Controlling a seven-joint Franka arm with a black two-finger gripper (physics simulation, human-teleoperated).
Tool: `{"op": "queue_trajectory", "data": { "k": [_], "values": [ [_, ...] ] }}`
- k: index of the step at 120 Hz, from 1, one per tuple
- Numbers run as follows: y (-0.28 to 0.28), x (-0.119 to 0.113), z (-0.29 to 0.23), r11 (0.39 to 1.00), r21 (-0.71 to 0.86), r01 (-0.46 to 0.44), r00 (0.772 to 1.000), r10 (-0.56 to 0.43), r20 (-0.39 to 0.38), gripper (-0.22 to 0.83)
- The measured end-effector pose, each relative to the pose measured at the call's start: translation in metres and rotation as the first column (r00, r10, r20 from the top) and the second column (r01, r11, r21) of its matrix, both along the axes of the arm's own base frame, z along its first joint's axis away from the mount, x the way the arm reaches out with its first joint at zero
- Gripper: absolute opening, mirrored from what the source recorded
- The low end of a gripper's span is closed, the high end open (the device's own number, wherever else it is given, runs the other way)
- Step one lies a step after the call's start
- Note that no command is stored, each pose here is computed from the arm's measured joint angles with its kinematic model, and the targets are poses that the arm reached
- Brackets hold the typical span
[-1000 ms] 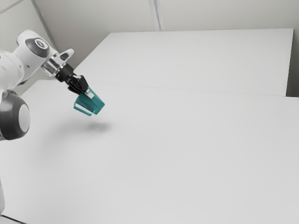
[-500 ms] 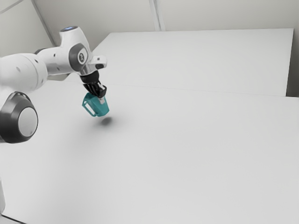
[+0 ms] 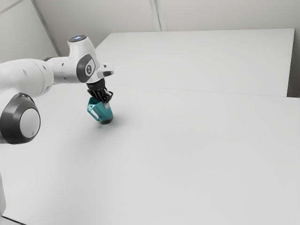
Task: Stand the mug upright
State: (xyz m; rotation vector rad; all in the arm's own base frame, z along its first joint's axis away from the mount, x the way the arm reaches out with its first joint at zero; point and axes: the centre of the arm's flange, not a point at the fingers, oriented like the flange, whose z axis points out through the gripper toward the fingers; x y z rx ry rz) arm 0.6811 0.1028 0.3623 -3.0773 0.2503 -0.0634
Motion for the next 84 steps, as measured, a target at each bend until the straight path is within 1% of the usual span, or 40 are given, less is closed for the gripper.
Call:
{"op": "queue_trajectory", "data": {
  "k": [11,29,32,49,57,69,84],
  "values": [
    [-0.002,-0.005,-0.011,1.0,-0.002,-0.021,1.0,0.021,-0.011,-0.16],
    [-0.002,-0.005,-0.016,0.999,-0.001,-0.051,0.999,0.051,-0.004,-0.16],
    [-0.002,-0.005,-0.017,0.998,-0.002,-0.055,0.998,0.055,-0.003,-0.13],
    [-0.003,-0.005,-0.018,0.997,-0.009,-0.072,0.997,0.072,0.0,0.19],
    [-0.003,-0.004,-0.018,0.997,-0.01,-0.078,0.997,0.078,0.002,0.3],
    [-0.003,-0.004,-0.018,0.996,-0.011,-0.085,0.996,0.085,0.005,0.41],
    [-0.006,-0.002,-0.009,0.996,-0.013,-0.088,0.996,0.088,0.02,0.49]
  ]
}}
